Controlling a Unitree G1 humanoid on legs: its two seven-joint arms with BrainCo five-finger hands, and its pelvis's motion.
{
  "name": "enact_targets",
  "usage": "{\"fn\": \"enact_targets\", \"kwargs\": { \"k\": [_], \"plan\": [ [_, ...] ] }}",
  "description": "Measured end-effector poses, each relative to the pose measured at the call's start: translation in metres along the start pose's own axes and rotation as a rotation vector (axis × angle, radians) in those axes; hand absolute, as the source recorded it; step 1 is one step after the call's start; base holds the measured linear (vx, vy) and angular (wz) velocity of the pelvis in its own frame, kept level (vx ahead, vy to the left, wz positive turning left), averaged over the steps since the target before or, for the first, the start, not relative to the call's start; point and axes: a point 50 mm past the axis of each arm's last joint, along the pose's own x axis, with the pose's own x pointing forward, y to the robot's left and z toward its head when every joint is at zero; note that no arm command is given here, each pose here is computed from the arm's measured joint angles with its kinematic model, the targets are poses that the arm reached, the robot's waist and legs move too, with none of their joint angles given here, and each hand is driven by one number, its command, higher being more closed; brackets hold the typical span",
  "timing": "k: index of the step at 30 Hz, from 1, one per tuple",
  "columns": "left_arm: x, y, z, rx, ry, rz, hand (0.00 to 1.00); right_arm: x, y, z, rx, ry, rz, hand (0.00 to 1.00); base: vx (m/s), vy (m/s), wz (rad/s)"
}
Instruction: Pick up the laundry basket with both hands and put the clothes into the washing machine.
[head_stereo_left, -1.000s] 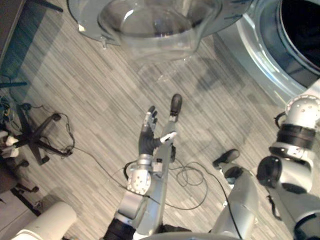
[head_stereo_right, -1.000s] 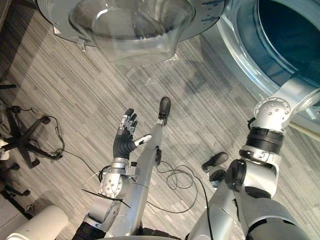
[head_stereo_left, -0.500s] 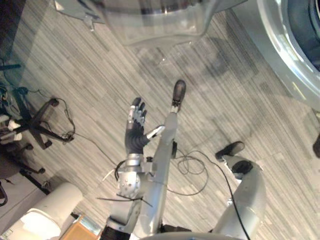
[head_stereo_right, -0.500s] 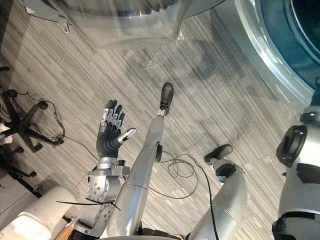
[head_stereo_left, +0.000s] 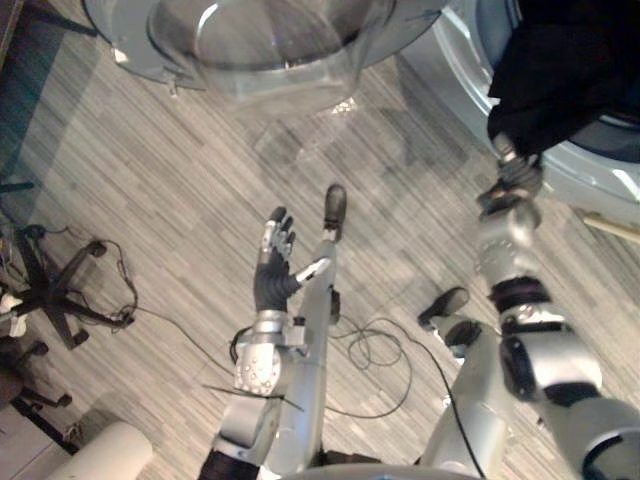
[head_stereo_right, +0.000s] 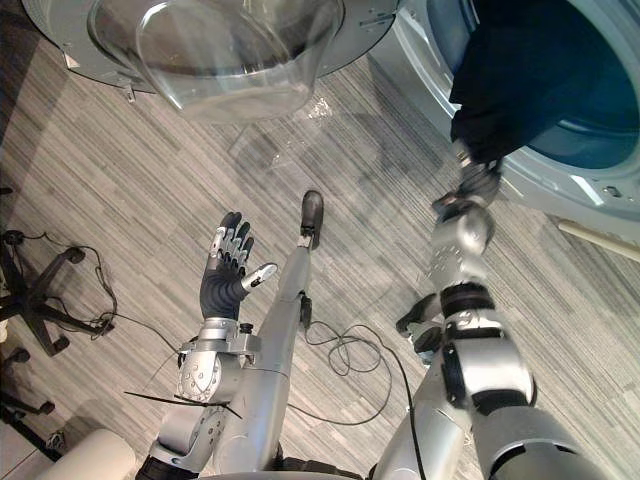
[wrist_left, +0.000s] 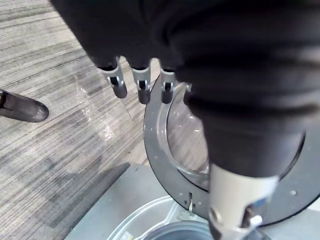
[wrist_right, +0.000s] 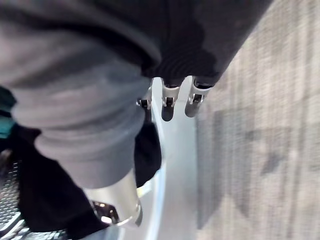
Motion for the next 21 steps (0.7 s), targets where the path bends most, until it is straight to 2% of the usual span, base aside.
{"fn": "enact_targets", "kwargs": {
  "k": [4,7,18,21],
  "plan": [
    [0.002,0.007,-0.001,0.016,0.001,0.013,0.00,-0.037,-0.031,-0.059,-0.033,0.177,-0.041,0.00,0.05,0.005,-0.02],
    [0.001,0.015,-0.008,0.035,0.031,0.043,0.00,-0.059,-0.052,-0.083,-0.042,0.258,-0.070,0.00,0.04,-0.026,-0.05],
    [-0.002,0.022,-0.030,0.114,0.144,0.039,0.00,-0.145,-0.116,-0.141,-0.135,0.531,-0.175,0.00,0.04,-0.047,-0.06],
    [-0.003,0.024,-0.032,0.131,0.156,0.045,0.00,-0.158,-0.122,-0.146,-0.133,0.564,-0.166,0.00,0.04,-0.063,0.01]
  ]
}}
